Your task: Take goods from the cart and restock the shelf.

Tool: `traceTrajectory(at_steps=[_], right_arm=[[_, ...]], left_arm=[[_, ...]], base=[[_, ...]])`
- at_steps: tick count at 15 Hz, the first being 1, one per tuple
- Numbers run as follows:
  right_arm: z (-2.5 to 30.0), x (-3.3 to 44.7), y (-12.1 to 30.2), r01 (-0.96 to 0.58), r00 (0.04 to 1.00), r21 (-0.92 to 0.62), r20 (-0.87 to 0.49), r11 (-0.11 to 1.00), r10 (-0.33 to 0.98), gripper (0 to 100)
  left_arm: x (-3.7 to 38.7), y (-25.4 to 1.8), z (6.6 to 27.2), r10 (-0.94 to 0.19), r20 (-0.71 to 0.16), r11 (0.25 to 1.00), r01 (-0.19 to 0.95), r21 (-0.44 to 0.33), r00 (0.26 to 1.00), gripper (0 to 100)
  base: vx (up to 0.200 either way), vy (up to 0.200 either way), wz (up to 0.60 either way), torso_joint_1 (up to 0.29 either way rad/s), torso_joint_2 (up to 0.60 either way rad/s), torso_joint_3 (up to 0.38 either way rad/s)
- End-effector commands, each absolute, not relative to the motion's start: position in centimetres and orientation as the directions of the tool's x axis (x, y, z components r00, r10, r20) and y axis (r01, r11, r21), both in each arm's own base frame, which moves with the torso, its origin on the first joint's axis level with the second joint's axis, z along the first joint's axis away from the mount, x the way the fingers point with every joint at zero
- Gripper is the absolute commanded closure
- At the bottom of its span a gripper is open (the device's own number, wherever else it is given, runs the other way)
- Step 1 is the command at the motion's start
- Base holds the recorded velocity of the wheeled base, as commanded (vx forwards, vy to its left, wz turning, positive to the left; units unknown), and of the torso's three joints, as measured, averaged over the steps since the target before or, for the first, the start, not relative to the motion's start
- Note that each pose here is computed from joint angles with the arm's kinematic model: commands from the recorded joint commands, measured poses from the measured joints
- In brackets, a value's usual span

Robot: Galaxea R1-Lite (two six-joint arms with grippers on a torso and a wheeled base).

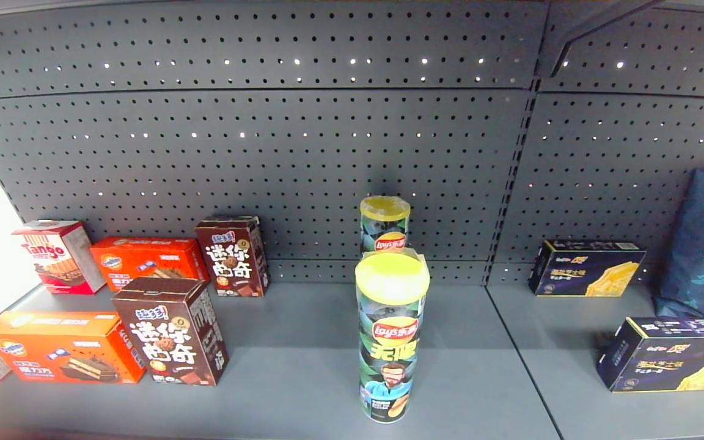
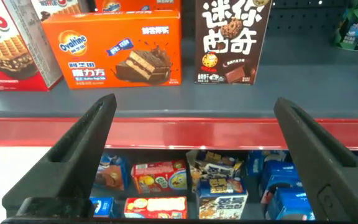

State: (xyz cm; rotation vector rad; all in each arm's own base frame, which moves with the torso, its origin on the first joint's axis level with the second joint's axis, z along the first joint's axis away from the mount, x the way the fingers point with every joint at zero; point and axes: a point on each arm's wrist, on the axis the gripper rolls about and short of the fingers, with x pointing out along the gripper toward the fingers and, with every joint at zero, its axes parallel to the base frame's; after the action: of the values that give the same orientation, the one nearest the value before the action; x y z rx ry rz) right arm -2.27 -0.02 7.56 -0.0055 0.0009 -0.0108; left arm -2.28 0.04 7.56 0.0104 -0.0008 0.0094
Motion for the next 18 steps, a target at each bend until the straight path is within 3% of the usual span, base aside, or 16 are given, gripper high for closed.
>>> traceTrajectory(at_steps=[1, 4, 18], right_arm=[[7.57, -2.26, -0.02, 0.011, 1.000, -0.006, -0.002, 1.000, -0.011, 0], [7.57, -2.26, -0.02, 0.011, 1.000, -0.006, -0.002, 1.000, -0.011, 0], [7.57, -2.26, -0.02, 0.011, 1.000, -0.006, -0.002, 1.000, -0.011, 0]], left_arm=[[-2.28, 0.04, 7.56, 0.009, 0.002, 1.000, -0.009, 0.011, 1.000, 0], [-2.28, 0.04, 7.56, 0.008, 0.002, 1.000, -0.008, 0.011, 1.000, 0], [-2.28, 0.04, 7.56, 0.009, 0.002, 1.000, -0.009, 0.008, 1.000, 0]], base=[[0.000, 0.000, 0.00, 0.000, 0.00, 0.000], [0.000, 0.133, 0.00, 0.002, 0.00, 0.002], [0.000, 0.000, 0.00, 0.000, 0.00, 0.000]])
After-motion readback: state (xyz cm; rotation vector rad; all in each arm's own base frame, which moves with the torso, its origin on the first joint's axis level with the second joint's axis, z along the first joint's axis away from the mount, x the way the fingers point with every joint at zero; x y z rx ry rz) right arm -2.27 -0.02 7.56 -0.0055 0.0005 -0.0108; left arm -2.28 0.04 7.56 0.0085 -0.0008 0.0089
